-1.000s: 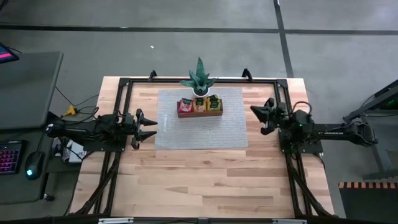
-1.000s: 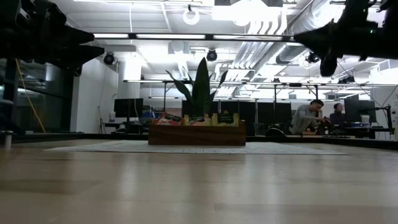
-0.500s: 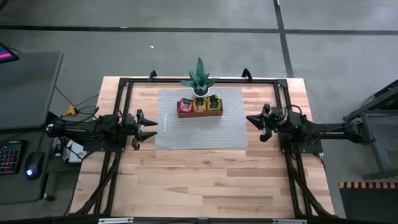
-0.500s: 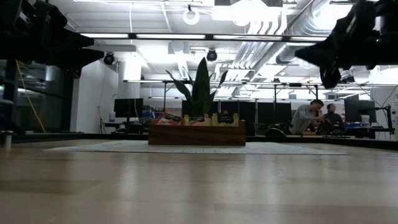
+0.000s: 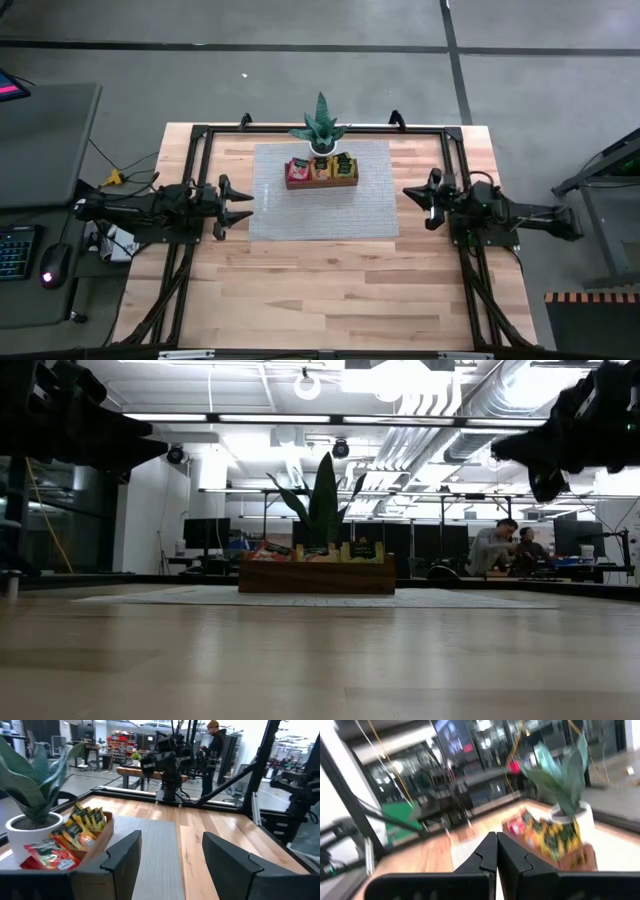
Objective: Pick & Place Tea
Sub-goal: Return to Home Position
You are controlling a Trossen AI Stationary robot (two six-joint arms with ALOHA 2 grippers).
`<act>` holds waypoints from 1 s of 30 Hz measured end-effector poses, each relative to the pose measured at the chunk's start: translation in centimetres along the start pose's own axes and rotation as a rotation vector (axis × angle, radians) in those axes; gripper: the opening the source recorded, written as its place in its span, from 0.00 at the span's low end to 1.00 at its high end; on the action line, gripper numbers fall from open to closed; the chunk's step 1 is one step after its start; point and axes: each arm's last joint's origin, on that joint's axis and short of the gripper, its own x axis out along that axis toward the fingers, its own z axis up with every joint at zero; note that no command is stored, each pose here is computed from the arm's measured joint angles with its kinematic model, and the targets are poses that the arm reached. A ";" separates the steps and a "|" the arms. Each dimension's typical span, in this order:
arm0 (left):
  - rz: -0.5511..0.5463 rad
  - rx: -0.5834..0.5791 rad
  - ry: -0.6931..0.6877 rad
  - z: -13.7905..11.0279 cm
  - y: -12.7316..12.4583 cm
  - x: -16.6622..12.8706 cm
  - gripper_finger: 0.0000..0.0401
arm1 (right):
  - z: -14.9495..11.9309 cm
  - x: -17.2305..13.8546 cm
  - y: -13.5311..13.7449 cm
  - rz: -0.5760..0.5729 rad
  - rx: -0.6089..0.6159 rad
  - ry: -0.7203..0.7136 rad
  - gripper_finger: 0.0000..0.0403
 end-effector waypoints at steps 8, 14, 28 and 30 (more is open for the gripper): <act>0.029 0.022 -0.006 0.0 0.1 0.0 0.52 | -0.7 0.0 -0.2 0.006 -0.105 0.080 0.00; 0.032 0.022 -0.007 0.0 0.1 0.0 0.52 | -0.7 0.0 -0.1 0.037 -0.232 0.090 0.02; 0.032 0.022 -0.007 0.0 0.1 0.0 0.52 | -0.8 0.0 -0.1 0.038 -0.234 0.090 0.03; 0.032 0.022 -0.007 0.1 0.1 0.0 0.52 | -0.7 0.0 -0.1 0.037 -0.233 0.090 0.03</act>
